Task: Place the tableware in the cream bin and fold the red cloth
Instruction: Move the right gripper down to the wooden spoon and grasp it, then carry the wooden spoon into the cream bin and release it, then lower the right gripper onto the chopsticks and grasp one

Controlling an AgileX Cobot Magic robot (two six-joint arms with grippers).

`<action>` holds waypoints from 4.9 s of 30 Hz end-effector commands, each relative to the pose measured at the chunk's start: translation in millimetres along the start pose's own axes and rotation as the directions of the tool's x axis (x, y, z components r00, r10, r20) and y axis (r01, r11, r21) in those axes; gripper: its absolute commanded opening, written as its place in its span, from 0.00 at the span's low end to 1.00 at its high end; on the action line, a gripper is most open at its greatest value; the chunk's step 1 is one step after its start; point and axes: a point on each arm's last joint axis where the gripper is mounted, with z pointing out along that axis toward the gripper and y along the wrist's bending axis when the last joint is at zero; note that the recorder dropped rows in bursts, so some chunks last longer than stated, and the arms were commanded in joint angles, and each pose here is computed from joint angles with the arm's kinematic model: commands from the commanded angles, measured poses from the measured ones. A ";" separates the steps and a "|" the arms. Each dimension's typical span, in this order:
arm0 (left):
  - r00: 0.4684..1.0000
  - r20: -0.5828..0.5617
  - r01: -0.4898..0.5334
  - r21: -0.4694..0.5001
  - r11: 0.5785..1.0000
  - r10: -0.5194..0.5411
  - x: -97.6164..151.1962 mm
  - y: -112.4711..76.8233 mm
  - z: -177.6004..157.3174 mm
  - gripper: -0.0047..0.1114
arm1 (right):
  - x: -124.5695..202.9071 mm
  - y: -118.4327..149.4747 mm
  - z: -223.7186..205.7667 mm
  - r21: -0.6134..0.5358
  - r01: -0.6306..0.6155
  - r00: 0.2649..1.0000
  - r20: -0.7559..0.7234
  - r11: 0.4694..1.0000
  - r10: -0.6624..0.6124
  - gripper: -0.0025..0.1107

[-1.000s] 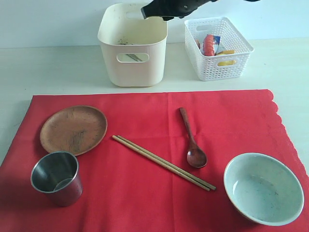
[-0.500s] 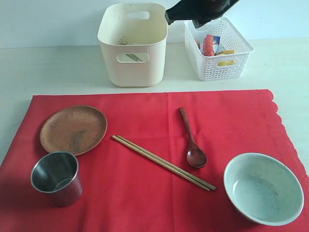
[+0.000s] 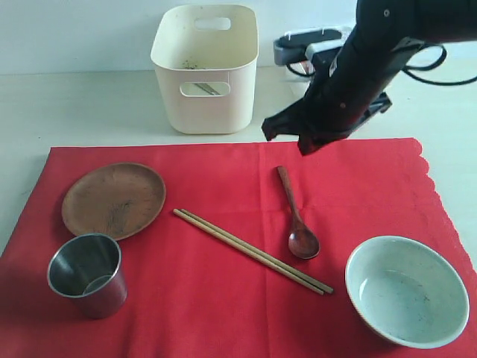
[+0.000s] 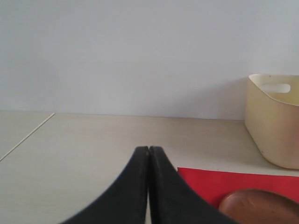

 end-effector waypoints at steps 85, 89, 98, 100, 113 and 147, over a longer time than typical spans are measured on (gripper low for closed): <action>1.000 0.007 -0.004 0.006 1.000 0.004 -0.3 -0.4 -0.4 0.06 | -106.3 69.0 -3.7 0.015 0.277 0.442 0.886 0.961 -0.141 0.02; 1.000 0.007 -0.004 0.006 1.000 0.004 -0.3 -0.4 -0.4 0.06 | -125.8 69.9 8.2 0.098 0.278 0.397 0.894 0.955 -0.207 0.02; 1.000 0.007 -0.004 0.006 1.000 0.004 -0.3 -0.4 -0.4 0.06 | -146.1 54.9 24.3 0.025 0.019 0.435 0.900 1.000 -0.031 0.03; 1.000 0.007 -0.004 0.006 1.000 0.004 -0.3 -0.4 -0.4 0.06 | -146.3 53.3 28.1 0.043 0.008 0.444 0.895 0.999 -0.042 0.06; 1.000 0.007 -0.004 0.006 1.000 0.004 -0.3 -0.4 -0.4 0.06 | -146.8 53.8 28.6 0.047 0.014 0.450 0.892 0.999 -0.048 0.53; 1.000 0.007 -0.004 0.006 1.000 0.004 -0.3 -0.4 -0.4 0.06 | -46.4 64.9 -81.5 -0.254 0.488 0.873 0.170 0.835 -0.458 0.44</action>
